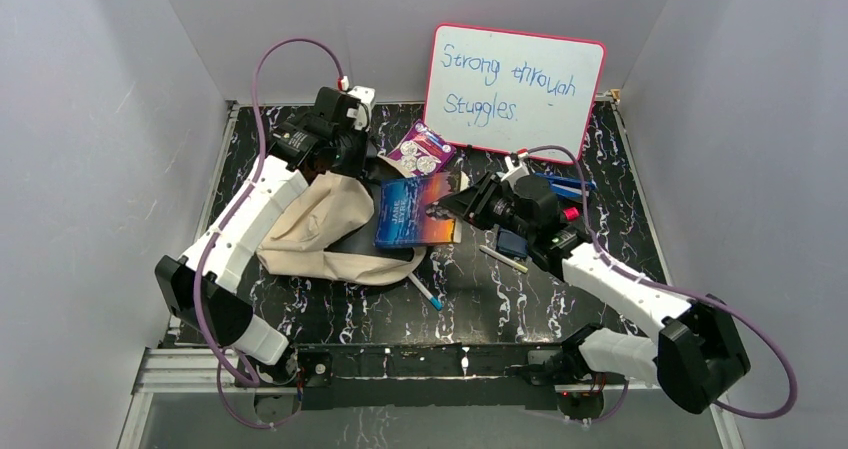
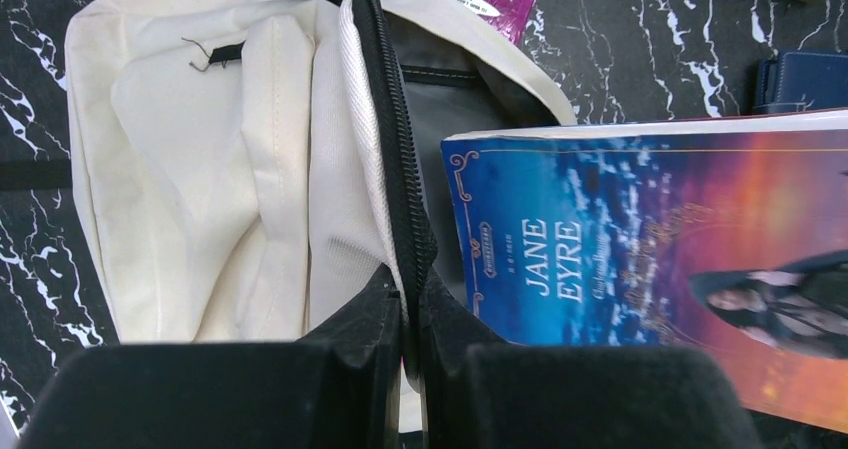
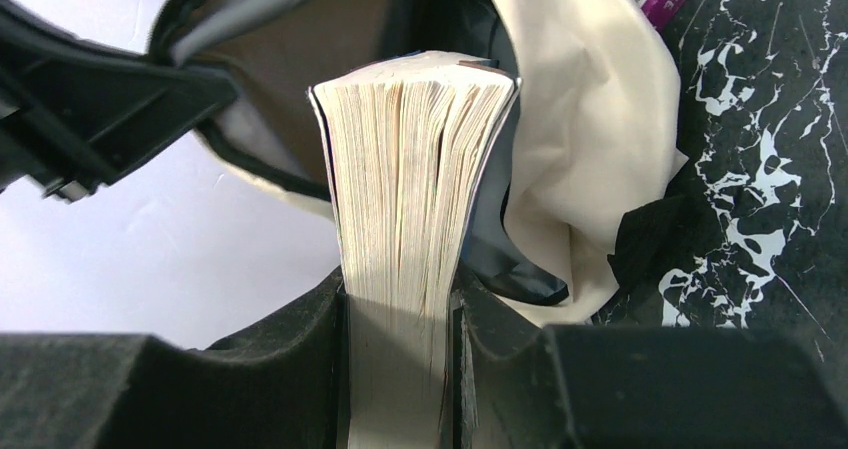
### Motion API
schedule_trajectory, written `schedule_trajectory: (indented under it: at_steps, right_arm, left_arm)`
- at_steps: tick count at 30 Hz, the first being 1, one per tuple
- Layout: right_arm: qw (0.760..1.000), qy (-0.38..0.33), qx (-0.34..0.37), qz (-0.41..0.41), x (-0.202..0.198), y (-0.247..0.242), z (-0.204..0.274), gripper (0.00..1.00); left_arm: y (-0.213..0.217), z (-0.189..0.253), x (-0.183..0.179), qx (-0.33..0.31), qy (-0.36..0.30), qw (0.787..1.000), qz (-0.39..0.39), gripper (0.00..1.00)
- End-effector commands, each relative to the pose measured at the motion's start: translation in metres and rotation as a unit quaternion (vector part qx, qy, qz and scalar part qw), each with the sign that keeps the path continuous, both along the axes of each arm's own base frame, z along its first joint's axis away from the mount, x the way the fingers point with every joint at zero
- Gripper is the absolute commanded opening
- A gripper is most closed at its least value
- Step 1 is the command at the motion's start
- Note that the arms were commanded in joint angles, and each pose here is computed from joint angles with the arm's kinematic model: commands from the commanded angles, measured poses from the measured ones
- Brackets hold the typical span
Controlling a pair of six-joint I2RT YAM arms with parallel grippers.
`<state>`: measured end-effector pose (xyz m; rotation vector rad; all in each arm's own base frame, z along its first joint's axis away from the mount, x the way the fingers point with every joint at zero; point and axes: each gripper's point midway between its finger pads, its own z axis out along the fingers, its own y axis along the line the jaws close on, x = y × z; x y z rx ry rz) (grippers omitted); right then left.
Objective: Pack the student bag
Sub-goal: Place the book in the student bag.
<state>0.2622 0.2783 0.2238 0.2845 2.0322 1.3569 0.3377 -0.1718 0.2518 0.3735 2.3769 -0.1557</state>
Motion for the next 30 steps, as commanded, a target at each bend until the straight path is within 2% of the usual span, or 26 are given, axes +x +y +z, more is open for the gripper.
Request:
schedule_trajectory:
  at_steps: [1, 10, 30]
  right_arm:
    - [0.982, -0.128, 0.141, -0.02, 0.018, 0.012, 0.112, 0.0]
    - [0.977, -0.11, 0.182, -0.003, 0.031, 0.033, 0.112, 0.0]
    - [0.967, -0.043, 0.247, 0.052, 0.062, 0.1, 0.077, 0.0]
  left_arm:
    - [-0.011, 0.031, 0.01, -0.031, -0.039, 0.999, -0.013, 0.0]
    - [-0.015, 0.027, 0.009, -0.039, -0.03, 0.999, -0.019, 0.0]
    - [-0.022, 0.037, 0.012, -0.052, -0.035, 0.998, -0.025, 0.0]
